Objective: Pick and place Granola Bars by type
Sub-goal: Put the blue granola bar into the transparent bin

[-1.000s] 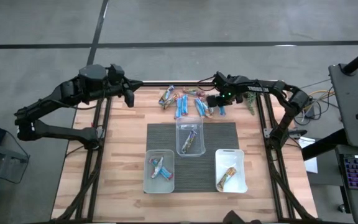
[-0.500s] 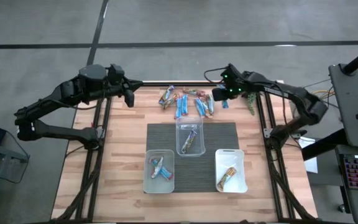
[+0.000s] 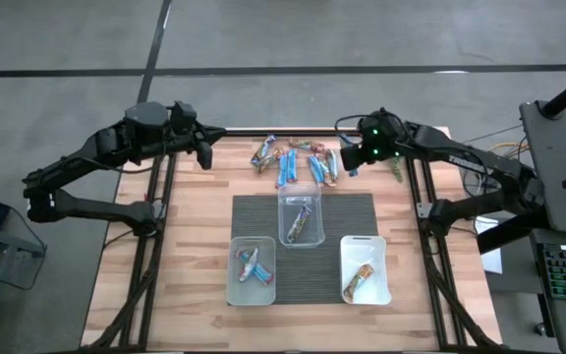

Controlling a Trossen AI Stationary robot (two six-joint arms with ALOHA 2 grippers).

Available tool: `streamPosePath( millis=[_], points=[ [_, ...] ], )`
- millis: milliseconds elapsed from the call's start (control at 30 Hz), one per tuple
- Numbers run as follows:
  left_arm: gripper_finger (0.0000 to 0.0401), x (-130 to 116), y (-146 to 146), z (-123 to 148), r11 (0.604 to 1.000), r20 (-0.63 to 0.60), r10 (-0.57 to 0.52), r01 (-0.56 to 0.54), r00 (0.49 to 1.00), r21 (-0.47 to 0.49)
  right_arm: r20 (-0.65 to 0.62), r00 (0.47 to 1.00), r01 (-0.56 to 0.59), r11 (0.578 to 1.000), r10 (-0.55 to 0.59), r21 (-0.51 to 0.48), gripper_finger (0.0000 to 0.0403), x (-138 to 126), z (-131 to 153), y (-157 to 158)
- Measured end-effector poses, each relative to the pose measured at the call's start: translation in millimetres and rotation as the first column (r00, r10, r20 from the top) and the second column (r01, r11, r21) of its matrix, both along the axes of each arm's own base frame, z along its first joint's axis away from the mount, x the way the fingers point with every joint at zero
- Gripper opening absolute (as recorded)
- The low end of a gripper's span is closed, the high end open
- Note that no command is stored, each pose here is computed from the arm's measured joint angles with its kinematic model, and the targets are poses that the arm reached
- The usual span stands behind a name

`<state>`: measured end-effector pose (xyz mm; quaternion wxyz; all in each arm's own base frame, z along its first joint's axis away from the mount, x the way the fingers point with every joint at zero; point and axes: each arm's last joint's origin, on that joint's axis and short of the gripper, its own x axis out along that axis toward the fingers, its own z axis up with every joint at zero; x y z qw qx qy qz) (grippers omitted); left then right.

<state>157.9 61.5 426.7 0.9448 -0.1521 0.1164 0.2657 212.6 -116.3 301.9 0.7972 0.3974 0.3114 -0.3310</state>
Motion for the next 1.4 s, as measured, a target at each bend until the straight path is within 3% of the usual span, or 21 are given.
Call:
streamPosePath(
  millis=[200, 400, 733, 1133, 1400],
  points=[
    [0.0, 0, 0, 0, 1.0, 0.0, 0.0, 0.0, 1.0, 0.0, 0.052, 0.996, -0.071, 0.997, 0.07, 0.022, 0.0052, 10, 5, 24],
    [0.0, 0, 0, 0, 1.0, 0.0, 0.0, 0.0, 1.0, 0.0, 0.191, 0.968, -0.172, 0.984, 0.161, 0.04, 0.0052, 30, 10, 42],
    [0.0, 0, 0, 0, 1.0, -0.001, 0.0, 0.0, 1.0, 0.0, 0.316, 0.923, -0.254, 0.965, 0.221, 0.067, 0.0052, 54, 12, 65],
    [0.0, 0, 0, -1, 1.0, -0.008, 0.0, 0.0, 1.0, -0.001, 0.274, 0.917, -0.349, 0.915, 0.289, 0.203, 0.0052, 86, -19, 82],
    [0.0, 0, 0, -2, 1.0, -0.015, -0.001, 0.0, 1.0, -0.004, 0.225, 0.931, -0.346, 0.894, 0.289, 0.285, 0.0046, 106, -39, 81]
  ],
)
